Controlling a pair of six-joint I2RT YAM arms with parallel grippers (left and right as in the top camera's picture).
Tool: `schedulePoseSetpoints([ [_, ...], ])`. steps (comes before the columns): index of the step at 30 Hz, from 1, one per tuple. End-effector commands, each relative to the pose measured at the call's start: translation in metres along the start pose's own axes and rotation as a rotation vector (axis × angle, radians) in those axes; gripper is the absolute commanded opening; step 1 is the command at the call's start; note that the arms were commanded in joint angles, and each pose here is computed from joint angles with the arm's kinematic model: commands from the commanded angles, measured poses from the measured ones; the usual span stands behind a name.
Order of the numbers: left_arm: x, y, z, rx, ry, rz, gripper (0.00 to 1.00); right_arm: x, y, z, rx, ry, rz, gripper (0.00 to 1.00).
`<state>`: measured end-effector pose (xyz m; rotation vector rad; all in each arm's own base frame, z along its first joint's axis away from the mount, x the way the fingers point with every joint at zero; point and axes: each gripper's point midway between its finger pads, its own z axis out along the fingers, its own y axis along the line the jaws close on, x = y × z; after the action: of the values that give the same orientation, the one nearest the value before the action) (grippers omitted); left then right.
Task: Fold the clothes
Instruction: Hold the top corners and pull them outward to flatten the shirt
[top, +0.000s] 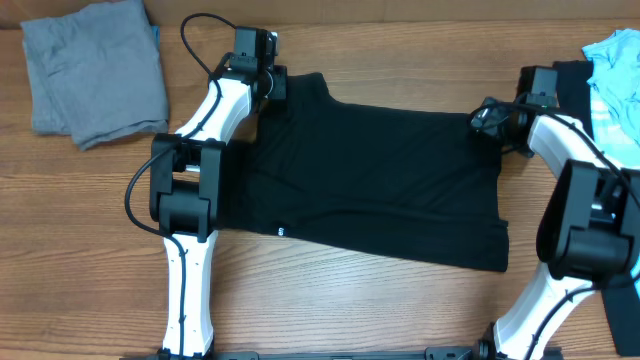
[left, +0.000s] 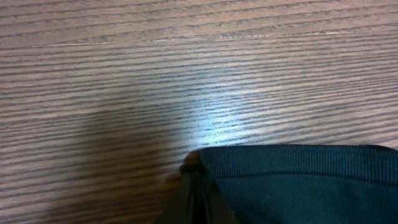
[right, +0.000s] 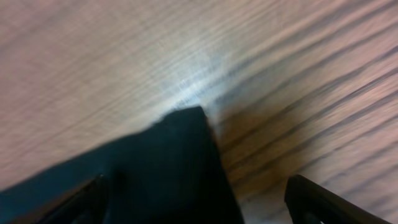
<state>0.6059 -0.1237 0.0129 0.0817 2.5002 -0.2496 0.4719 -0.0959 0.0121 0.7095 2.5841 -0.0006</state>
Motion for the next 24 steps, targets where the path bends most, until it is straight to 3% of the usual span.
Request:
schedulePoseSetpoints([
  [1,0.011,0.000,0.008,0.000,0.033,0.005,0.04,0.001,0.003,0.012,0.001,0.002,-0.027,0.91],
  [6,0.012,0.000,0.008,0.000,0.037,0.005,0.05,-0.001,0.017,0.015,-0.019,-0.022,-0.066,0.84],
  [14,0.013,0.001,0.008,-0.001,0.040,0.005,0.06,0.013,0.013,0.030,0.019,0.013,-0.081,0.53],
  [18,0.015,0.001,0.007,-0.002,0.049,0.004,0.05,0.012,0.013,0.030,0.018,0.010,-0.077,0.27],
  [20,0.015,0.001,0.007,-0.002,0.050,0.004,0.05,0.012,0.013,0.030,0.018,0.010,-0.066,0.05],
  [24,0.007,0.000,0.004,0.001,0.030,0.006,0.04,0.009,0.014,0.028,0.019,0.011,-0.047,0.04],
])
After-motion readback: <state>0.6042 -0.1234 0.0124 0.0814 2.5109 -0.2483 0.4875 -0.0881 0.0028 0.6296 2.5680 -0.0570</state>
